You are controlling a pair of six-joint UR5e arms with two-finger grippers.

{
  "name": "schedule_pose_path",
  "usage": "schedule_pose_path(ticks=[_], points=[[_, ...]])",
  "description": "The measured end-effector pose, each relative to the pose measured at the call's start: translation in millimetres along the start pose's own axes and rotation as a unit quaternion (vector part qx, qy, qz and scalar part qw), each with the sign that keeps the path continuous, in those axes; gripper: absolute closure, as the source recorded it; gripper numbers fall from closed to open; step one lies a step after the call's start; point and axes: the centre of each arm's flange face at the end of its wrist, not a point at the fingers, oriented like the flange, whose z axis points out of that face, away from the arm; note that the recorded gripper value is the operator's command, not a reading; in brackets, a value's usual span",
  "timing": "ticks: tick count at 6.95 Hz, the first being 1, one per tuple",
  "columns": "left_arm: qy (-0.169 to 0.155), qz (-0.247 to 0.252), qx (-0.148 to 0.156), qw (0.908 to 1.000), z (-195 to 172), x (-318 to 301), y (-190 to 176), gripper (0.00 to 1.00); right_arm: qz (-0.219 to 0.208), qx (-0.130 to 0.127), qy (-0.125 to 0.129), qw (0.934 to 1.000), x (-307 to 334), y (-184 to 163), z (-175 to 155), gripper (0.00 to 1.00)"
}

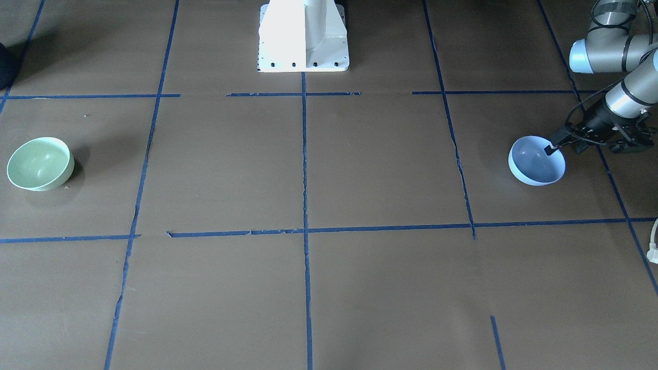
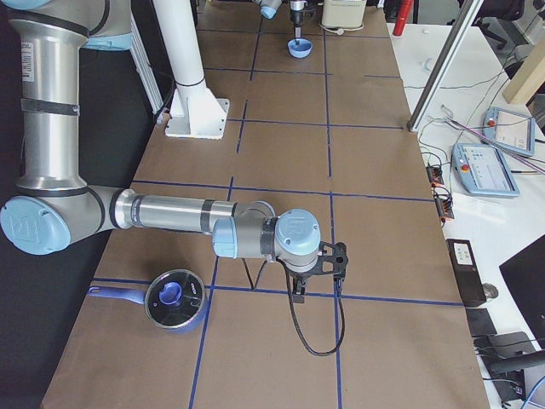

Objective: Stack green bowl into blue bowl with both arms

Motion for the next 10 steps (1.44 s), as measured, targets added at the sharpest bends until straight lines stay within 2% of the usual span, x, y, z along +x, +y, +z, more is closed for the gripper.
schedule_pose_path(ticks=[2,4,6,7,9,10], points=[[0.0,0.001,-0.007,1.0,8,3,-1,0.64,0.002,0.0,0.0,1.0,0,0,0,0.0],[0.001,-0.001,-0.01,0.9999,7,0,2,0.93,-0.001,0.001,-0.001,1.0,-2,-1,-1,0.0],[0.009,0.002,-0.01,0.9999,-3,7,5,1.0,-0.006,0.005,-0.002,1.0,-6,-6,-4,0.0],[0.019,-0.002,-0.017,0.9997,-11,17,8,1.0,-0.008,0.006,-0.002,0.9999,-8,-8,-5,0.0],[0.043,-0.043,-0.033,0.9976,-34,65,2,1.0,-0.008,0.007,-0.001,0.9999,-8,-9,-6,0.0],[0.053,-0.066,-0.036,0.9958,-46,110,-14,1.0,-0.003,0.006,-0.001,1.0,-7,-9,-5,0.0]])
